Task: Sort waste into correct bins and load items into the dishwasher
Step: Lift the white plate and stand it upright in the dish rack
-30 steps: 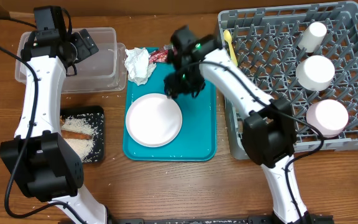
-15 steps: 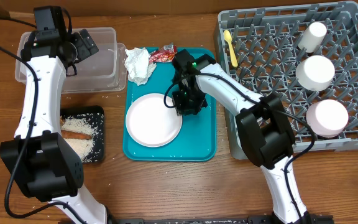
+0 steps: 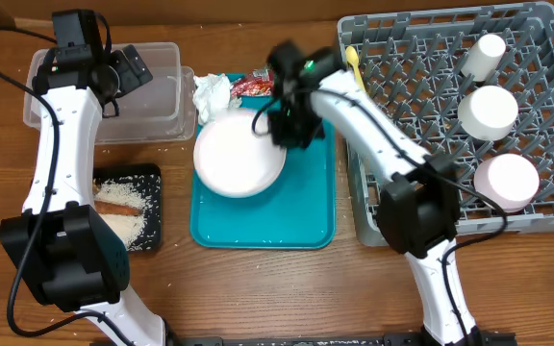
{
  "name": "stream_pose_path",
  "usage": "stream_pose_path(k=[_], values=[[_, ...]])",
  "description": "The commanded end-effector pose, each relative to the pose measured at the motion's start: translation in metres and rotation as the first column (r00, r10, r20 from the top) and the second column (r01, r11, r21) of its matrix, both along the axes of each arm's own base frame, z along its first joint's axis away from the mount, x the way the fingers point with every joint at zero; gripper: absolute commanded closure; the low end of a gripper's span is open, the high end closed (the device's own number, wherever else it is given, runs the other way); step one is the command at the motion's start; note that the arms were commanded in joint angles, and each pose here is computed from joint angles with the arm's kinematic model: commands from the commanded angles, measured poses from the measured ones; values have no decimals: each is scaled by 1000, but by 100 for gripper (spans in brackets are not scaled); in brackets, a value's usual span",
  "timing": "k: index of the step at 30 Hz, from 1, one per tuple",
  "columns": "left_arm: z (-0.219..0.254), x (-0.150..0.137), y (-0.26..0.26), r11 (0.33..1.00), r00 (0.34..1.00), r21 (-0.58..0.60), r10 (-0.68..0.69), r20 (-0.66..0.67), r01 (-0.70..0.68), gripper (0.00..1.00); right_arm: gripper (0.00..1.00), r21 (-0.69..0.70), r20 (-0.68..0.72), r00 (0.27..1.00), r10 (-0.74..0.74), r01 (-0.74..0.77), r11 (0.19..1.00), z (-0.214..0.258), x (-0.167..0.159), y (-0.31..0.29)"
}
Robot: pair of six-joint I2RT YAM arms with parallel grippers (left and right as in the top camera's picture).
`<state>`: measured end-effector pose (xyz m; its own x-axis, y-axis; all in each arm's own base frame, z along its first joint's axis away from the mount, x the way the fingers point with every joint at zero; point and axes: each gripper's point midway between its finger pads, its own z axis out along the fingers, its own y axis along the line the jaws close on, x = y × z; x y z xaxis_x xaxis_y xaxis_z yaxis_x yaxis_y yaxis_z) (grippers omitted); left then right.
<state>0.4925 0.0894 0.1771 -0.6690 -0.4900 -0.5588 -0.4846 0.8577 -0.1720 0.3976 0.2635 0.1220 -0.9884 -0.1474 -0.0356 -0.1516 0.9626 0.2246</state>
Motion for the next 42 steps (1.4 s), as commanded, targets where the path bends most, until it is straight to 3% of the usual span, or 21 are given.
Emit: stream_pose_path(k=[1, 4, 7, 12, 20, 31, 42], values=[[7, 3, -3, 1000, 1000, -1, -1, 21, 1, 0, 96, -181, 276, 953, -126, 180, 967, 67, 54, -83], [7, 4, -3, 1000, 1000, -1, -2, 21, 2, 0, 96, -266, 485, 846, -219, 382, 885, 132, 79, -171], [7, 3, -3, 1000, 1000, -1, -1, 21, 1, 0, 96, -280, 582, 758, -294, 526, 803, 158, 91, -232], [7, 3, -3, 1000, 1000, -1, -1, 21, 1, 0, 96, -305, 644, 672, -365, 663, 684, 160, 106, -308], [7, 3, -3, 1000, 1000, -1, -1, 21, 1, 0, 96, -360, 721, 610, -329, 736, 573, 138, 135, -344], [7, 3, -3, 1000, 1000, -1, -2, 20, 2, 0, 96, -408, 704, 640, -308, 719, 562, 105, 143, -338], [7, 4, -6, 1000, 1000, -1, -8, 21, 8, 0, 96, -341, 638, 697, -328, 637, 692, 88, 146, -295]])
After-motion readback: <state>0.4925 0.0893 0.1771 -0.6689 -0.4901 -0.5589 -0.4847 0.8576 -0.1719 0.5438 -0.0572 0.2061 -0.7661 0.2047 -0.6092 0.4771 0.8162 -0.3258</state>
